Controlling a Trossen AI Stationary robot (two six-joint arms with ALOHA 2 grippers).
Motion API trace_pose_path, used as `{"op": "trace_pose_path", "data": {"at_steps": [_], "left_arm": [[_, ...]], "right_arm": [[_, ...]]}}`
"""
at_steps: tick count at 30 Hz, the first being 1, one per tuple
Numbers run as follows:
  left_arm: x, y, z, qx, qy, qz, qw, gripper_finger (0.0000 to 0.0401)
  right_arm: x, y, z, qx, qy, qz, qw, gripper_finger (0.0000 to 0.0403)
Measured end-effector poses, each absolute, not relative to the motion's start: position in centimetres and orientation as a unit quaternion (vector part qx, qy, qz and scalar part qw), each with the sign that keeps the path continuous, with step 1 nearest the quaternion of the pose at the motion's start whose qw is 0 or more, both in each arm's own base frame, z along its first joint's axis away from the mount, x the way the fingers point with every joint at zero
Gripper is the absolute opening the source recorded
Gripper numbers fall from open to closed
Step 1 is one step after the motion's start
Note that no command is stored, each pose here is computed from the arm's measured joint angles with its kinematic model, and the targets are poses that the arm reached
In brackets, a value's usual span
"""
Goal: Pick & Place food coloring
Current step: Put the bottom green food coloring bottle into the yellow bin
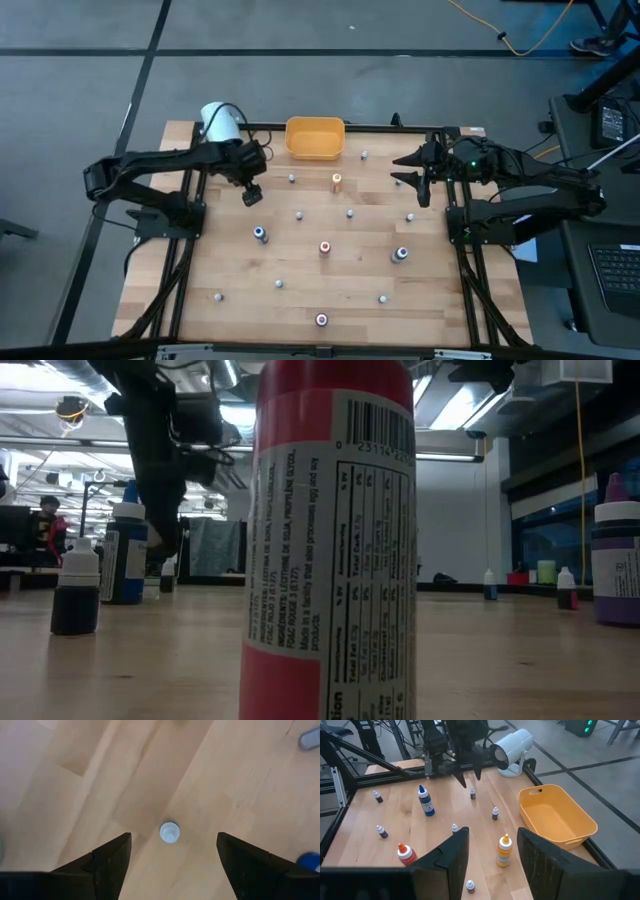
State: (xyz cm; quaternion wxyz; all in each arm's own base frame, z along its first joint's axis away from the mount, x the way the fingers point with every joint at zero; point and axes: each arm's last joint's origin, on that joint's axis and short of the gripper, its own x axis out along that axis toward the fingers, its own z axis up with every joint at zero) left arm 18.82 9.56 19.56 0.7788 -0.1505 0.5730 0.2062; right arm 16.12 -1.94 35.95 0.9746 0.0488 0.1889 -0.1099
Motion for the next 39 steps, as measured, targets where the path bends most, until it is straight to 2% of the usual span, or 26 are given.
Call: {"op": "trace_pose_path", "data": {"at_steps": [11,15,22,34,39], "left_arm": [[19.7,10.0,16.0,-0.141,0.591,0.2,0.769,0.029],[19.8,10.1,15.4,-0.144,0.603,0.198,0.759,0.0278],[19.7,11.0,15.4,-0.163,0.59,0.206,0.763,0.0219],[19.3,11.6,15.4,-0.199,0.582,0.207,0.761,0.007],[19.5,11.7,16.3,-0.207,0.578,0.212,0.76,0.0057]], "right_arm": [[16.1,-1.9,36.0,0.049,0.187,-0.11,0.975,0.0169],[16.2,-1.9,36.0,0.049,0.184,-0.11,0.976,0.0169],[16.3,-2.0,35.9,0.048,0.187,-0.11,0.975,0.0169],[17.1,-2.0,35.4,0.047,0.204,-0.11,0.972,0.0169],[17.0,-2.0,35.5,0.047,0.204,-0.11,0.972,0.0169]]}}
